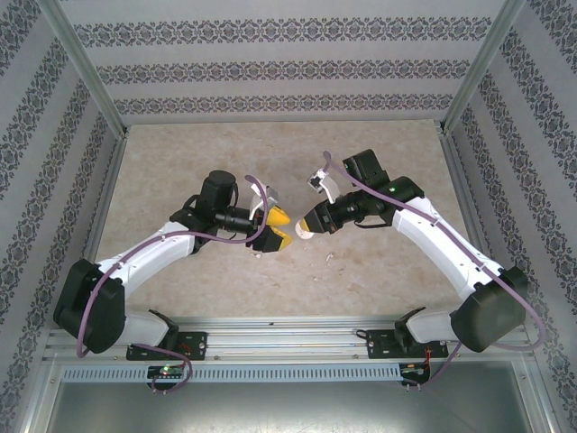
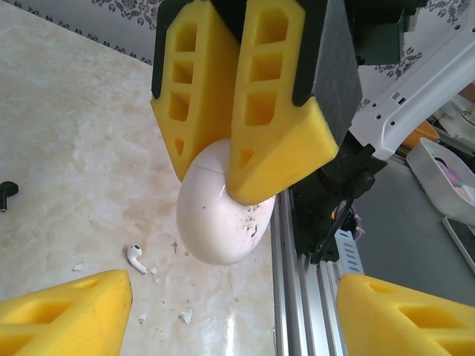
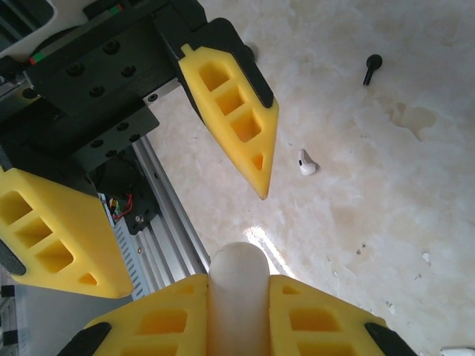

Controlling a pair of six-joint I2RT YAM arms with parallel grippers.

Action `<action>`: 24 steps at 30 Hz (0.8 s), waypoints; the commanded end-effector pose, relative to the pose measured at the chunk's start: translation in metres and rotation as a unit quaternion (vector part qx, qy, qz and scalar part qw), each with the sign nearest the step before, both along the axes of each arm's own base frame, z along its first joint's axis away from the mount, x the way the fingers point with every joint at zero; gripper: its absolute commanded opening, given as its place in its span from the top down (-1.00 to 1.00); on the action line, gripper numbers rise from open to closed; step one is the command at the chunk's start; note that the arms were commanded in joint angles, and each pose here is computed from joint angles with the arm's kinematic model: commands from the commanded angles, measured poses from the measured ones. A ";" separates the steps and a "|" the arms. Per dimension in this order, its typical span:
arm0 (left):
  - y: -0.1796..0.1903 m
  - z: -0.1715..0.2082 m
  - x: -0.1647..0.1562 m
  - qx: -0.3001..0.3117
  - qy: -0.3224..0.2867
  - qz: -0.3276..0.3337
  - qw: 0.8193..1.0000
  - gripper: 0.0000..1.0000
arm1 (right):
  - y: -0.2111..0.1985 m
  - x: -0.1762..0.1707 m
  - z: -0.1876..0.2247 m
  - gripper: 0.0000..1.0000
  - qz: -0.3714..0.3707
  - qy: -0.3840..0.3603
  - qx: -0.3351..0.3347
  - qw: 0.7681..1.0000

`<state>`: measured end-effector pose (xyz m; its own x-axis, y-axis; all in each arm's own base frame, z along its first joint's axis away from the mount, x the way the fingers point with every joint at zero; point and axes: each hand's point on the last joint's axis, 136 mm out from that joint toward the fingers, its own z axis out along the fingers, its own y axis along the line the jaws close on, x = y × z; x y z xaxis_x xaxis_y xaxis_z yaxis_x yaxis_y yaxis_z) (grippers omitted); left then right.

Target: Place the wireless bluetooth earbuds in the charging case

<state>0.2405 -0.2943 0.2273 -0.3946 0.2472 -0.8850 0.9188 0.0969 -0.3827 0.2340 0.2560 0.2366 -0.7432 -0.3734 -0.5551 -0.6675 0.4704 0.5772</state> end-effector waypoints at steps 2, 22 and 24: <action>-0.001 0.013 0.003 -0.018 -0.018 -0.012 1.000 -0.45 | 0.005 -0.007 0.017 0.97 0.031 -0.029 0.018 0.999; -0.013 0.023 -0.004 -0.050 0.033 -0.063 0.996 -0.10 | 0.008 -0.026 0.037 0.95 0.076 -0.069 0.064 0.993; -0.015 0.023 -0.005 -0.050 0.032 -0.067 0.996 -0.10 | 0.009 -0.027 0.036 0.95 0.078 -0.067 0.063 0.993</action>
<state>0.2364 -0.3046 0.2303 -0.4708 0.2410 -0.8487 0.8735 -0.0082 -0.4868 0.2147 0.2607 0.2639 -0.6455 -0.3933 -0.6547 -0.7637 0.3462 0.5449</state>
